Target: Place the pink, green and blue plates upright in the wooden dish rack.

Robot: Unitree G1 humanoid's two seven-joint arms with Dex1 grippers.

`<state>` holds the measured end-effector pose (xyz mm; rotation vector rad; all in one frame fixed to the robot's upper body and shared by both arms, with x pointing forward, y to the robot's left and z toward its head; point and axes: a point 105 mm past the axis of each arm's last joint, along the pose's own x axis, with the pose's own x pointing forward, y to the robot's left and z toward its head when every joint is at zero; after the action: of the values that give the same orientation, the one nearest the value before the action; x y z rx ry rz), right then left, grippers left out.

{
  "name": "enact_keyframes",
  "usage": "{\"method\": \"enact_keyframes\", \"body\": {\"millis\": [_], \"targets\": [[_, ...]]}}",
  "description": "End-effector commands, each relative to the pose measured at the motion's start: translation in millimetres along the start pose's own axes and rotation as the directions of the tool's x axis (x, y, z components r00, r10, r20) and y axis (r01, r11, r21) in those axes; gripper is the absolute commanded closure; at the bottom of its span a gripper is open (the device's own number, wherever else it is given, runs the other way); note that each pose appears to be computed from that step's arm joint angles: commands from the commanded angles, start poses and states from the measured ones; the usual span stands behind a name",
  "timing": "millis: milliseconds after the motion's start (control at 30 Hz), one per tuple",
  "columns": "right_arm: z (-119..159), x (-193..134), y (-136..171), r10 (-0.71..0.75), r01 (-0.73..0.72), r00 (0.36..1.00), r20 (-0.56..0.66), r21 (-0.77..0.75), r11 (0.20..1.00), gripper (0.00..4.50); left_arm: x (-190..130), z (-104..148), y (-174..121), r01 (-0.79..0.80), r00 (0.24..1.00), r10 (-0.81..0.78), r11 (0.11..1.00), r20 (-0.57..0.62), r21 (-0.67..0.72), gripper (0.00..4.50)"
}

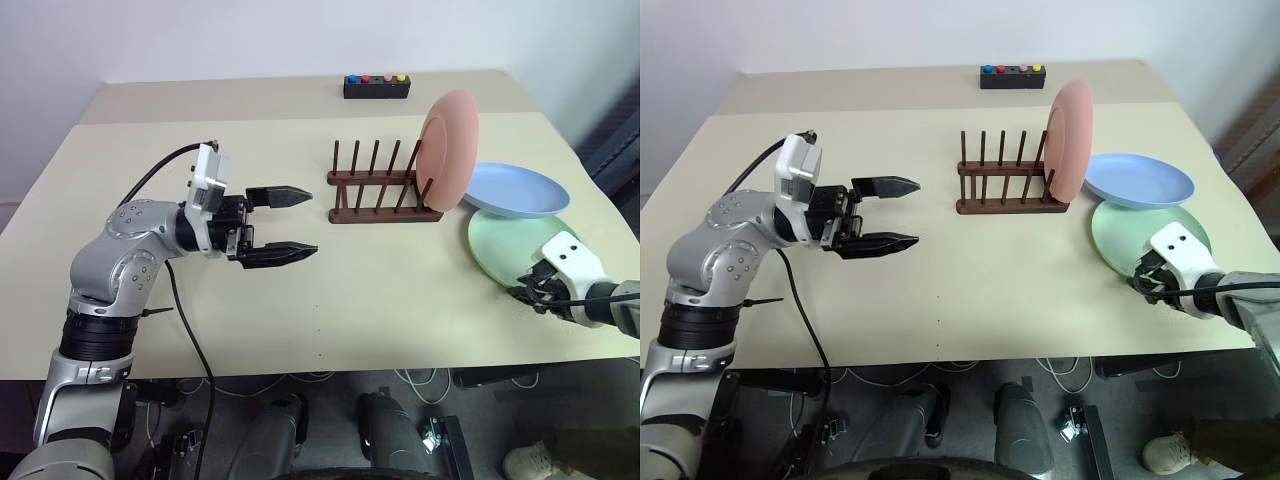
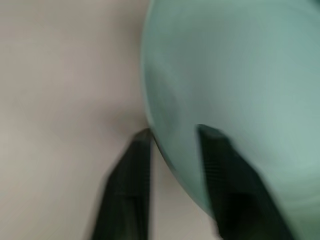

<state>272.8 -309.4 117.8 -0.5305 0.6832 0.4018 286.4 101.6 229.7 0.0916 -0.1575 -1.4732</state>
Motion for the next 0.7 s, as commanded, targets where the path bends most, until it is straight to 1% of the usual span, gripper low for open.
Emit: {"method": "enact_keyframes", "body": {"millis": [33, 167, 267, 367, 467, 567, 600, 633, 667, 700], "targets": [[2, -5, -9, -0.030, 0.028, 0.999, -0.025, -0.083, 0.996, 4.48, -2, 12, -1, -0.015, 1.000, 0.015, 0.998, 0.011, 0.067, 0.00], [-1, -18, -6, 0.015, -0.027, 0.996, -0.090, -0.134, 0.991, 4.48, -3, 12, 0, -0.027, 1.000, 0.026, 0.997, 0.011, 0.072, 0.00], [5, -37, 8, 0.119, -0.132, 0.986, -0.116, -0.114, 0.985, 4.48, -3, 11, 2, -0.041, 0.999, 0.040, 0.996, 0.011, 0.079, 0.00], [17, -52, 26, 0.233, -0.240, 0.968, -0.094, -0.078, 0.968, 4.48, -3, 11, 3, -0.043, 0.999, 0.043, 0.996, 0.012, 0.081, 0.00], [49, -75, 56, 0.413, -0.411, 0.910, 0.036, -0.038, 0.911, 4.48, -3, 11, 6, -0.055, 0.998, 0.054, 0.995, 0.018, 0.087, 0.00], [68, -88, 67, 0.481, -0.482, 0.867, 0.131, -0.028, 0.876, 4.48, -3, 11, 7, -0.058, 0.998, 0.056, 0.994, 0.021, 0.089, 0.00], [83, -95, 67, 0.505, -0.513, 0.834, 0.224, -0.023, 0.858, 4.48, -3, 12, 8, -0.061, 0.998, 0.059, 0.994, 0.023, 0.091, 0.00], [94, -101, 68, 0.522, -0.539, 0.803, 0.287, -0.024, 0.842, 4.48, -3, 12, 8, -0.063, 0.998, 0.061, 0.994, 0.025, 0.092, 0.00], [110, -108, 64, 0.516, -0.547, 0.766, 0.383, -0.034, 0.837, 4.48, -2, 13, 9, -0.065, 0.998, 0.062, 0.994, 0.028, 0.093, 0.00], [129, -118, 57, 0.507, -0.571, 0.698, 0.506, -0.033, 0.820, 4.48, -2, 15, 10, -0.069, 0.997, 0.065, 0.993, 0.037, 0.092, 0.00]]}}
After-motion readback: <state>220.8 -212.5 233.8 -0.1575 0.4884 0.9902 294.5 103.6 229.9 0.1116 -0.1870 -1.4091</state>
